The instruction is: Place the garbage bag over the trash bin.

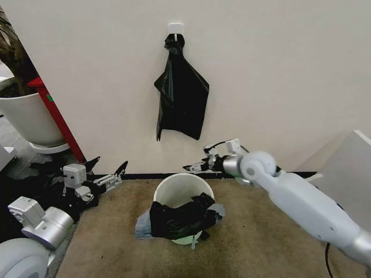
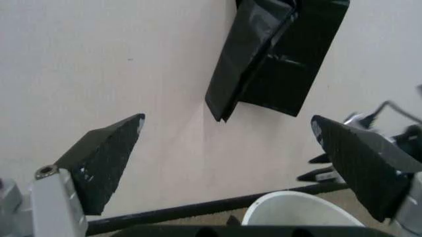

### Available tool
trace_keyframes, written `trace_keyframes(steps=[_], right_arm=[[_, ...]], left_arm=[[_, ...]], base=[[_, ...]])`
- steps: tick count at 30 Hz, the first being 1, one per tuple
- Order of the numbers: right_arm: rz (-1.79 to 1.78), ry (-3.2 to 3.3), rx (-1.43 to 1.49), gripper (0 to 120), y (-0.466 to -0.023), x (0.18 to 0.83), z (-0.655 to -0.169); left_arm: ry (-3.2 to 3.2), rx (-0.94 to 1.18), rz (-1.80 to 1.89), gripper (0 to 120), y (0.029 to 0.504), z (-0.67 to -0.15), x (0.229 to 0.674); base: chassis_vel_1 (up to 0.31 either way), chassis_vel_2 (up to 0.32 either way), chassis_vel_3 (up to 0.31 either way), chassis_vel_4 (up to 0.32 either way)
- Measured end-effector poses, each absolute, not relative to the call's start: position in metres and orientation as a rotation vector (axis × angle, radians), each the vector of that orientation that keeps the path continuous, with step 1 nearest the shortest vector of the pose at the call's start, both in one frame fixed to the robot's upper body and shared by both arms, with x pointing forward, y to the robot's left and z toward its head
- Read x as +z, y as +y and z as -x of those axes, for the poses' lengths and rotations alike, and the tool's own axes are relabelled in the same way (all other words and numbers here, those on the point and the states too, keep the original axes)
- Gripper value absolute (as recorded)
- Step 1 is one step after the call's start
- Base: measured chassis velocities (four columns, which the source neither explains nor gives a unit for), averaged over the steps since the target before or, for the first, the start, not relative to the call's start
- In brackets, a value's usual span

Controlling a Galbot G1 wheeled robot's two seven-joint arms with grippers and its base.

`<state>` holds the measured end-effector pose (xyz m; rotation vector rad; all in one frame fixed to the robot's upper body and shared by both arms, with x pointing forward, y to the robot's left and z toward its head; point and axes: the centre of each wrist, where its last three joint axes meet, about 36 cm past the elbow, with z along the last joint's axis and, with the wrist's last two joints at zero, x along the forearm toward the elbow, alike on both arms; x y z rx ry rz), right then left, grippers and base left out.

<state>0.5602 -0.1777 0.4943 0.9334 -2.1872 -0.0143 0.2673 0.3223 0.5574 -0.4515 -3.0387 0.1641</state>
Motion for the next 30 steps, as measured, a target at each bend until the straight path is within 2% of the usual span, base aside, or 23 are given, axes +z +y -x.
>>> trace_keyframes(steps=[16,21,23,27,30], right_arm=[[-0.782,-2.013,0.096,95,-0.14,0.448,-0.587],[-0.687,-2.008,0.081,81,-0.132,0.439,-0.594],[-0.674,-2.004,0.074,71,-0.135,0.438,-0.593],[-0.671,-2.001,0.072,63,-0.138,0.437,-0.592],[-0.672,-2.001,0.066,48,-0.143,0.438,-0.59]], left_arm=[[-3.084,0.203,0.471,100,0.319,-0.265,0.564],[-3.09,0.22,0.471,100,0.319,-0.263,0.562],[-3.095,0.223,0.469,100,0.32,-0.264,0.562],[-3.095,0.223,0.469,100,0.321,-0.265,0.562],[-3.095,0.223,0.471,100,0.323,-0.267,0.562]], base=[[0.0,0.0,0.0,0.0],[0.0,0.0,0.0,0.0],[0.0,0.0,0.0,0.0],[0.0,0.0,0.0,0.0],[0.0,0.0,0.0,0.0]])
